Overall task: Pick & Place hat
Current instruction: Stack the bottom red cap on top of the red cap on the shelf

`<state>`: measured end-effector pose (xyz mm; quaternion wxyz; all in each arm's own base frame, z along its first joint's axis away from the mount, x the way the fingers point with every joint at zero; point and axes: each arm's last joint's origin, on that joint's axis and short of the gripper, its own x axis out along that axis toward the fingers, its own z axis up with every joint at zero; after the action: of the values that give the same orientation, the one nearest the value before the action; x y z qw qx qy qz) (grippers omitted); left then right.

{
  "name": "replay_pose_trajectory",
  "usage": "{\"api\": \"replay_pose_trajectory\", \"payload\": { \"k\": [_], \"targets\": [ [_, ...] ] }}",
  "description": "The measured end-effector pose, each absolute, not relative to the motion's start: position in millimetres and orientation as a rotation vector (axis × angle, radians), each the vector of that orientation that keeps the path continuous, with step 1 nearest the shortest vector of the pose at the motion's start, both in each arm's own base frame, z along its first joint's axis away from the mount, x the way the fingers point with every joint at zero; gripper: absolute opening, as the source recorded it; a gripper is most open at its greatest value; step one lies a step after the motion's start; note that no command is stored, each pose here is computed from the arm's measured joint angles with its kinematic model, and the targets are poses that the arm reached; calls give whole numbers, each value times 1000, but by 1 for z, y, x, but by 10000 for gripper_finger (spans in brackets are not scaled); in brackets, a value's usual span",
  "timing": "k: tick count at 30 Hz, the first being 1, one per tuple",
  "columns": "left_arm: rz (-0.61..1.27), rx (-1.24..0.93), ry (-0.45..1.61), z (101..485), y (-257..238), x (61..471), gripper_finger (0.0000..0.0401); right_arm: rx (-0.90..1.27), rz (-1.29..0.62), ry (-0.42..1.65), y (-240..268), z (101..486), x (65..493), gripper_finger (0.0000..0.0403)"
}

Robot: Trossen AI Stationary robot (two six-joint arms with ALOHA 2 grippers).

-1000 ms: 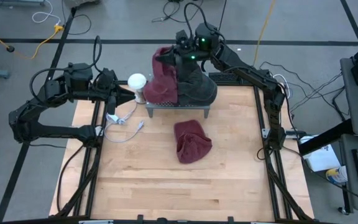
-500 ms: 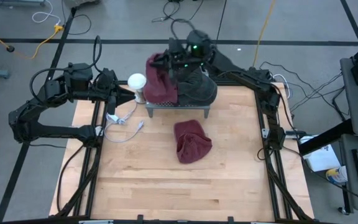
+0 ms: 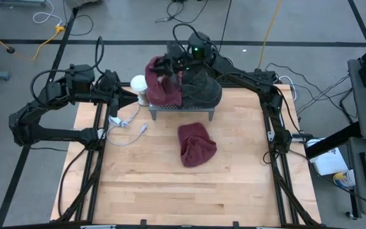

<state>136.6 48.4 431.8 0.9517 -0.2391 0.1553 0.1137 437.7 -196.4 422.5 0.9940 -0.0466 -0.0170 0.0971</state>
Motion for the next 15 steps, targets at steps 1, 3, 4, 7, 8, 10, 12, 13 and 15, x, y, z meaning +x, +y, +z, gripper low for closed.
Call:
{"api": "replay_pose_trajectory", "payload": {
  "k": [1,3,4,7,8,10,12,13,15],
  "targets": [
    [232,-483,316,432,48,137,113,-102,239,-52,-195,425,437,16],
    [237,-481,315,432,49,137,113,-105,281,-63,-192,428,436,16],
    [238,-481,315,432,49,137,113,-114,279,-68,-192,428,436,16],
    [238,-482,315,432,49,137,113,-151,261,-59,-198,427,432,16],
    [238,-483,315,432,49,137,113,-156,250,-49,-202,426,431,16],
    [240,-496,313,432,49,137,113,-161,221,-28,-208,420,432,16],
    [241,-499,313,432,49,137,113,-150,209,-11,-214,414,433,16],
    [241,-499,313,432,49,137,113,-142,205,-3,-217,411,433,16],
    [241,-499,313,432,49,137,113,-144,204,3,-220,406,436,16]
  ]
}}
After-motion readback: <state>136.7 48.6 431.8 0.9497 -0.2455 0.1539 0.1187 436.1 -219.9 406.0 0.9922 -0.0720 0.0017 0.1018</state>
